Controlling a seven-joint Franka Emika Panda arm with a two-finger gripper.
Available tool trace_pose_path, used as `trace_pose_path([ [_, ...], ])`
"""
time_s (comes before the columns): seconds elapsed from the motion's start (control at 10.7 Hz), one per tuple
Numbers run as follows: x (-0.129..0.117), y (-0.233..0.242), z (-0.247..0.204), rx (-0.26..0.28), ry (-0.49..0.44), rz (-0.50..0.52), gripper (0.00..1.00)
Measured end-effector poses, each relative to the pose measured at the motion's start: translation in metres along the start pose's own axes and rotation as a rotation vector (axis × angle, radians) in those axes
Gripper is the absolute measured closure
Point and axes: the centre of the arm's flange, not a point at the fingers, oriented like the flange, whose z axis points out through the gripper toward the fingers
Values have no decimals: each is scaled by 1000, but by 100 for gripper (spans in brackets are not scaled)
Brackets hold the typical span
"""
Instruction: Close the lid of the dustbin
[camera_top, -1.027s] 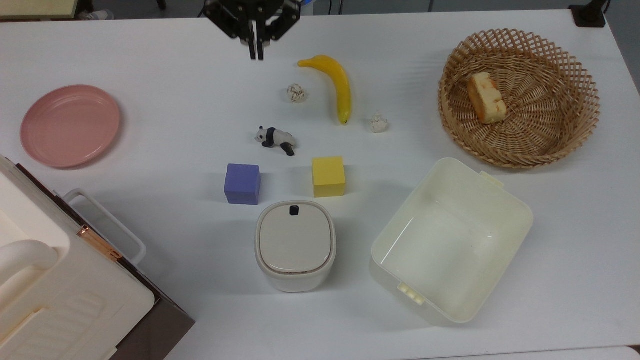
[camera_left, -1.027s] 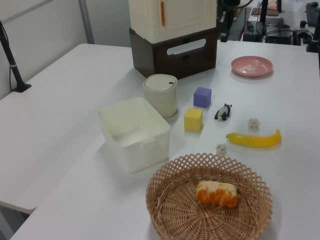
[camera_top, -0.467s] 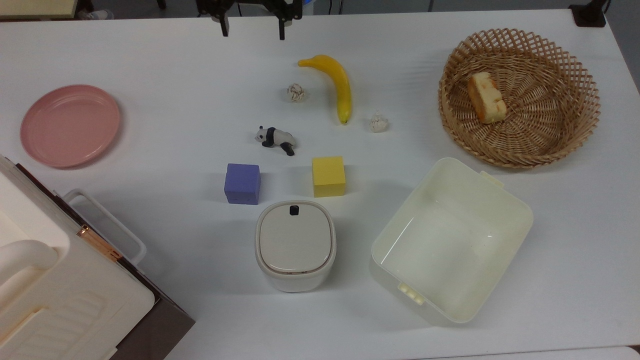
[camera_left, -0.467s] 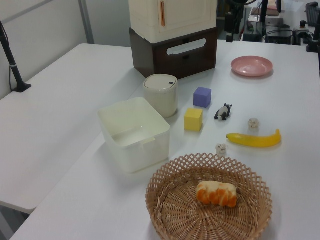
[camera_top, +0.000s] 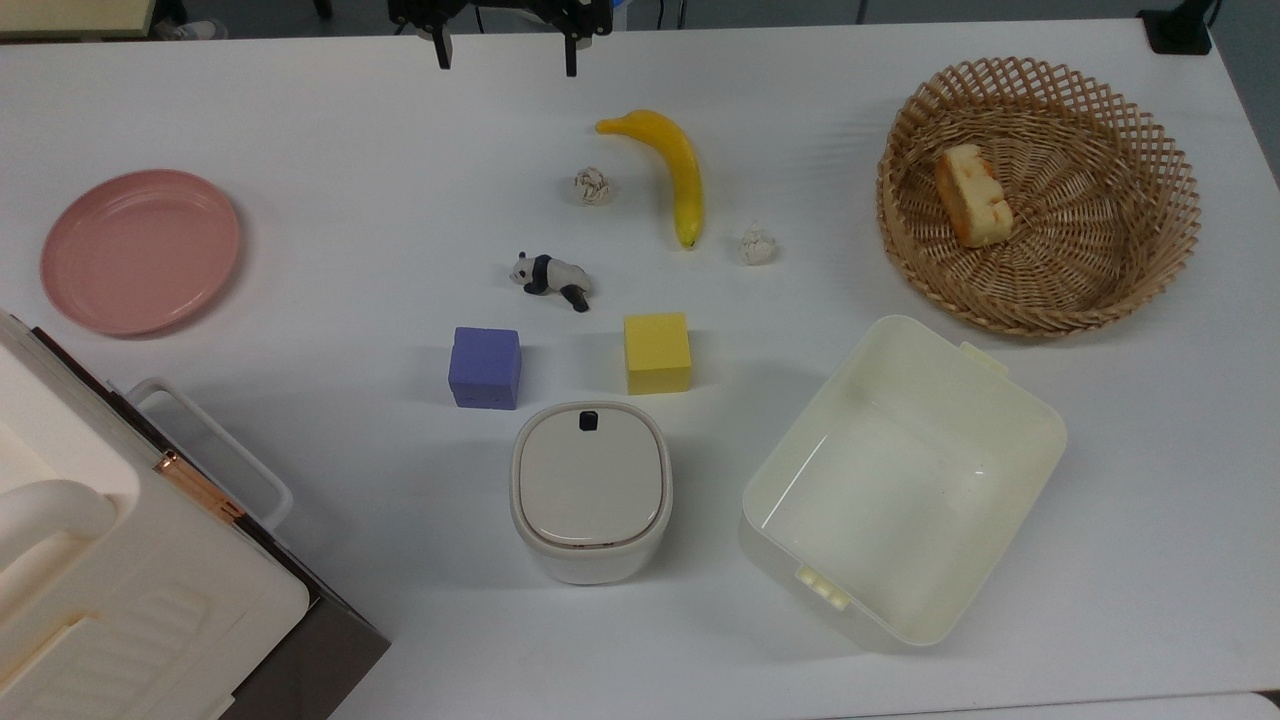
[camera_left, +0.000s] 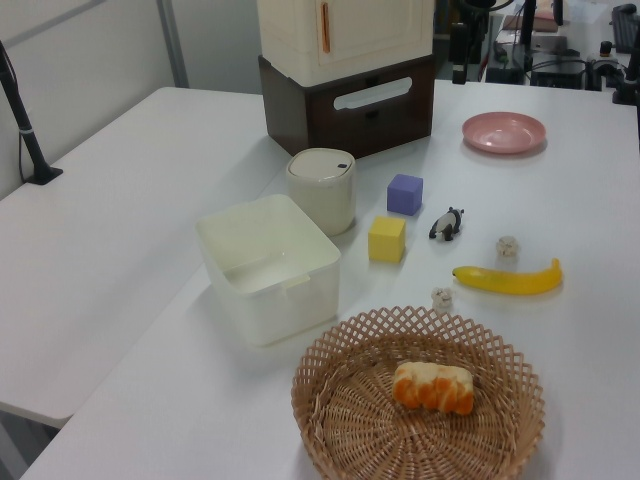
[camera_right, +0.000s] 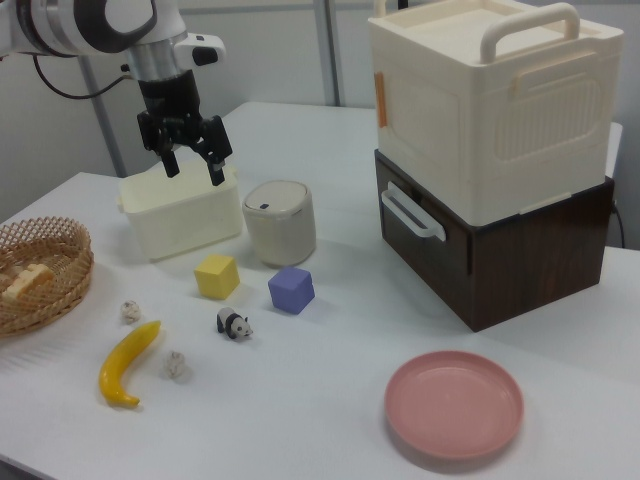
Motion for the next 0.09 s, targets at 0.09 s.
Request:
trace_pose_path([
  [0.09,0,0,0,0,0,0,0],
])
